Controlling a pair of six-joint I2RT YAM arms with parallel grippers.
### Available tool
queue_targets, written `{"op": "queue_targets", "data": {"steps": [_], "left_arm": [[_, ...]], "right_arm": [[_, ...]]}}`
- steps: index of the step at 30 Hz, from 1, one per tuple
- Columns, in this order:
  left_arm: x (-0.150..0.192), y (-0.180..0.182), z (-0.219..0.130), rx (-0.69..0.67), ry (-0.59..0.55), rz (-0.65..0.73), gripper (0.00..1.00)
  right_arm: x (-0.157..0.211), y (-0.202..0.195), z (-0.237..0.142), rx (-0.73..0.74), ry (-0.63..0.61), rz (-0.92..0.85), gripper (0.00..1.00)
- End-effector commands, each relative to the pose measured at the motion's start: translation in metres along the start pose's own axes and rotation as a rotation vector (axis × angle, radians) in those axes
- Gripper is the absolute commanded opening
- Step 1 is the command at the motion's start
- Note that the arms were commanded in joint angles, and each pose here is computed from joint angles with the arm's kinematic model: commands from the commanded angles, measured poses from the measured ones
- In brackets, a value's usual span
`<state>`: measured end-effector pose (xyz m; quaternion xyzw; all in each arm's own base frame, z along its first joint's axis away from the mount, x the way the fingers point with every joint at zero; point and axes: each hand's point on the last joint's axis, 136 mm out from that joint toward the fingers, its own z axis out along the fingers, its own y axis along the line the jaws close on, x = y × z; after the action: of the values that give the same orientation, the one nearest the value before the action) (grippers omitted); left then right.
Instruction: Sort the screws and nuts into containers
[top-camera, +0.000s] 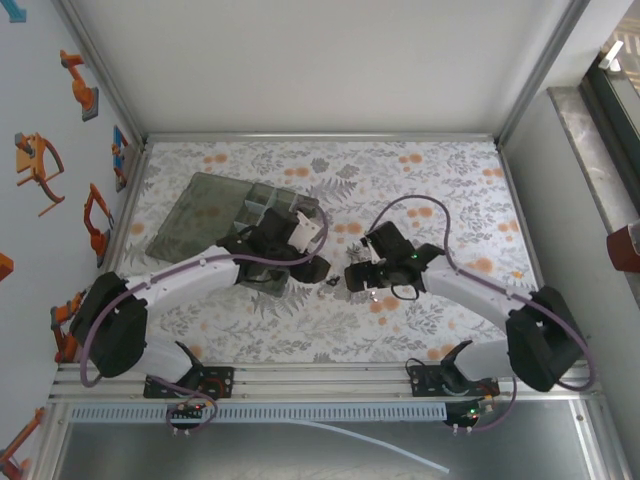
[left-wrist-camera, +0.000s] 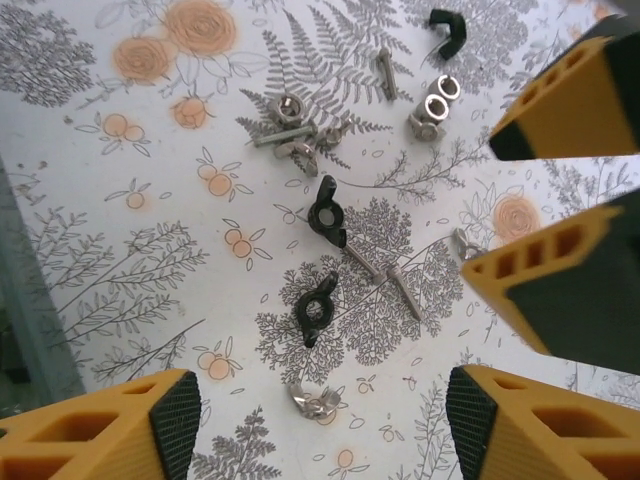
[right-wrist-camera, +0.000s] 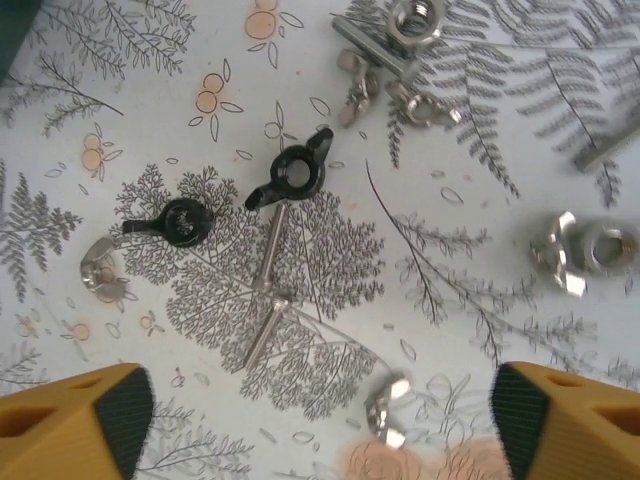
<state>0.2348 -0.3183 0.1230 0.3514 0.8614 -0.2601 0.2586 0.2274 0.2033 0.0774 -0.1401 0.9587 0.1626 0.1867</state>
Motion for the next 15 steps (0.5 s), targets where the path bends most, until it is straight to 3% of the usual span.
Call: {"op": "queue_targets", "data": {"steps": [1, 6, 15], "left_arm": [[-0.009, -0.014, 0.015, 0.049, 0.005, 0.168, 0.51], [0.001, -0.014, 0.040, 0.048, 0.074, 0.212, 0.37], [0.022, -0.016, 0.070, 0.033, 0.204, 0.253, 0.29]], "right_arm": [[0.010, -0.001, -0.012, -0.037, -0.039, 0.107, 0.99], [0.038, -0.007, -0.023, -0.082, -0.062, 0.186, 0.99], [0.042, 0.001, -0.037, -0.146, -0.093, 0.106, 0.99]]}}
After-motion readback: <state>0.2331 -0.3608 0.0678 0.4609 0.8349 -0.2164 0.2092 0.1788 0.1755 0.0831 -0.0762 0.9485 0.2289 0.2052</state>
